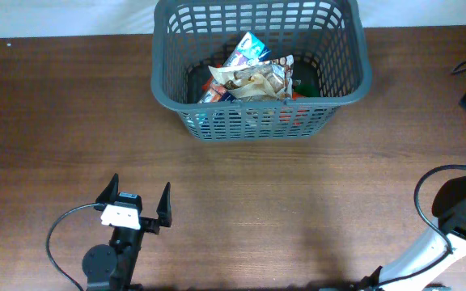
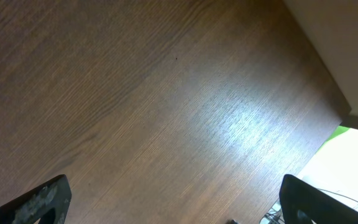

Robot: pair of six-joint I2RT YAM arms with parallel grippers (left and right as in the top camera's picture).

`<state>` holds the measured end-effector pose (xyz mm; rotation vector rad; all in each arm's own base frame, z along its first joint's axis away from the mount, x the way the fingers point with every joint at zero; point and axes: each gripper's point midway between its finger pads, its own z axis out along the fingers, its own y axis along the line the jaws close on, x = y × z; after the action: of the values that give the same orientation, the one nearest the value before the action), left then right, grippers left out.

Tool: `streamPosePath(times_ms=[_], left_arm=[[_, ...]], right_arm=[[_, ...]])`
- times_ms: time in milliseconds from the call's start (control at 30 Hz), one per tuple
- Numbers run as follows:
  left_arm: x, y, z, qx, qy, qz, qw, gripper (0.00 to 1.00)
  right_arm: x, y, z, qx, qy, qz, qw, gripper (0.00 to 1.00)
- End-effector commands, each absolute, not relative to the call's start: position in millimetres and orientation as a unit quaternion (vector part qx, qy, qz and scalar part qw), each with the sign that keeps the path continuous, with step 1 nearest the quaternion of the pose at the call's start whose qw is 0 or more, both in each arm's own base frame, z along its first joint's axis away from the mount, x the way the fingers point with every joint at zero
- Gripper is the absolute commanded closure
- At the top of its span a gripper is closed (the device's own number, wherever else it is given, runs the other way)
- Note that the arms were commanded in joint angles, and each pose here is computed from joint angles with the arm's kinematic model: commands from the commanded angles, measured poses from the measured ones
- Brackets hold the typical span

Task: Pack container

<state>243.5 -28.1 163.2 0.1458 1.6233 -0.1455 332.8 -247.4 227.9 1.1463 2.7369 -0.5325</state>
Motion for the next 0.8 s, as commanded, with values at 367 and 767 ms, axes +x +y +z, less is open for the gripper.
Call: streamPosePath(times_ms=[367, 767], left_arm=[[243, -27, 162, 0.069, 0.724, -0.057, 0.684, 0.01], [243, -27, 162, 0.069, 0.724, -0.057, 0.684, 0.01]], right_arm=[[318, -241, 311, 0.399, 0.875, -0.192, 0.195, 0.01], [324, -194, 457, 0.358, 0.788, -0.176, 0.469, 0.01]])
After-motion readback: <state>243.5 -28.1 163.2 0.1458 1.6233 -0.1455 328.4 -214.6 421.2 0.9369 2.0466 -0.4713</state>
